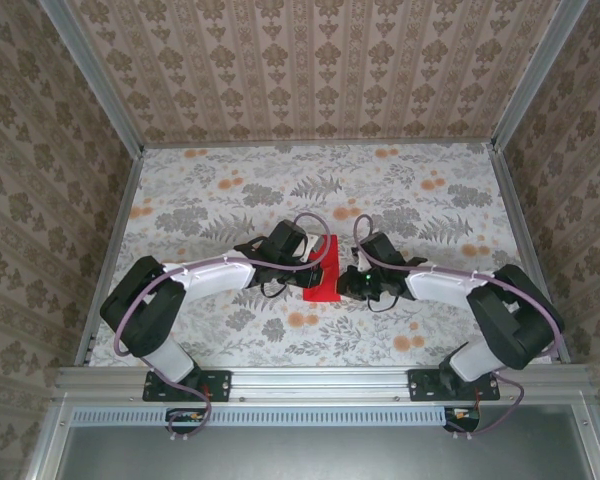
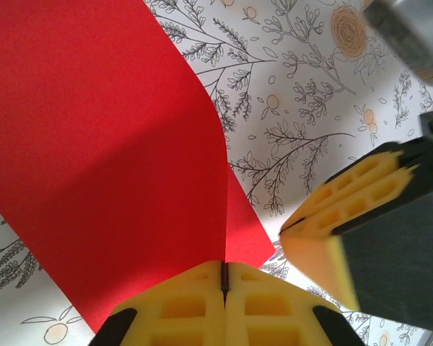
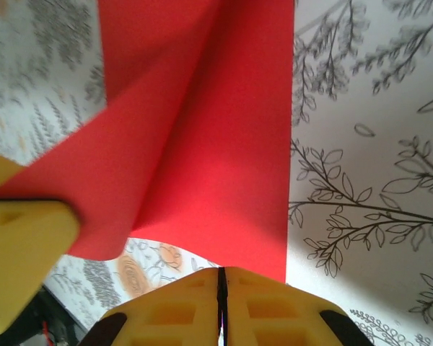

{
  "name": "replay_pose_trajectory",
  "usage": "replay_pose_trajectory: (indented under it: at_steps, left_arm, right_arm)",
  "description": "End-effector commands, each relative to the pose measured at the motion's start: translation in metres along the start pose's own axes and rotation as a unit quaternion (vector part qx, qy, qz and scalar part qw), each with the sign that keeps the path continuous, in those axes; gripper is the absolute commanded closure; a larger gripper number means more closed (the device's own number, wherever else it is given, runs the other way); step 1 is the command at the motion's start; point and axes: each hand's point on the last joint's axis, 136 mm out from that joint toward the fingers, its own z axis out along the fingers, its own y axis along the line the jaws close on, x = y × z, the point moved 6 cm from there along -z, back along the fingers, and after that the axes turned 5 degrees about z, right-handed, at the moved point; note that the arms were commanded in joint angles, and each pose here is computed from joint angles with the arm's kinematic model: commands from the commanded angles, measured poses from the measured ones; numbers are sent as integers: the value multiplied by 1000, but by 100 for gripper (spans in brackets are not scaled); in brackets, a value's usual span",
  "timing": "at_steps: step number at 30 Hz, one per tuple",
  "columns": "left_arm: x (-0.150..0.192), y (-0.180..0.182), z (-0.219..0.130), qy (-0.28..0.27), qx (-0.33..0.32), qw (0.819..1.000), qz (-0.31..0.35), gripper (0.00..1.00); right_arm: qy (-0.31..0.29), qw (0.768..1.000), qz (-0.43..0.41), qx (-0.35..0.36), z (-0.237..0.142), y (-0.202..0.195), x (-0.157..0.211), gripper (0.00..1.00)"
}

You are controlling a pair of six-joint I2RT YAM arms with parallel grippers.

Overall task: Fold a paper plane with a square sheet of paper (fold left side to right side)
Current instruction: Fold the triangle a second time at the center of the table.

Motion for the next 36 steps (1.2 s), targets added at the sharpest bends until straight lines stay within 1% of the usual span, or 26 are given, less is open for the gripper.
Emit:
replay_pose_trajectory:
  at_steps: [1,9,20,36]
  left_arm:
    - [0,1,-6,-3,0,1000,-13,100]
    - [5,6,-6,6,-12,1000,-13,100]
    - [4,16,-5,14,-22,1000,-14,100]
    - [2,39,8,37,-43,998,-17,100]
  right_arm:
    - [-4,1000,-9,1,9,12,-6,90]
    - [20,999,-6,46,21,1,-1,90]
    - [61,992,1,114,25,-23,12,91]
    - [75,990,-10,120,27,-22,12,91]
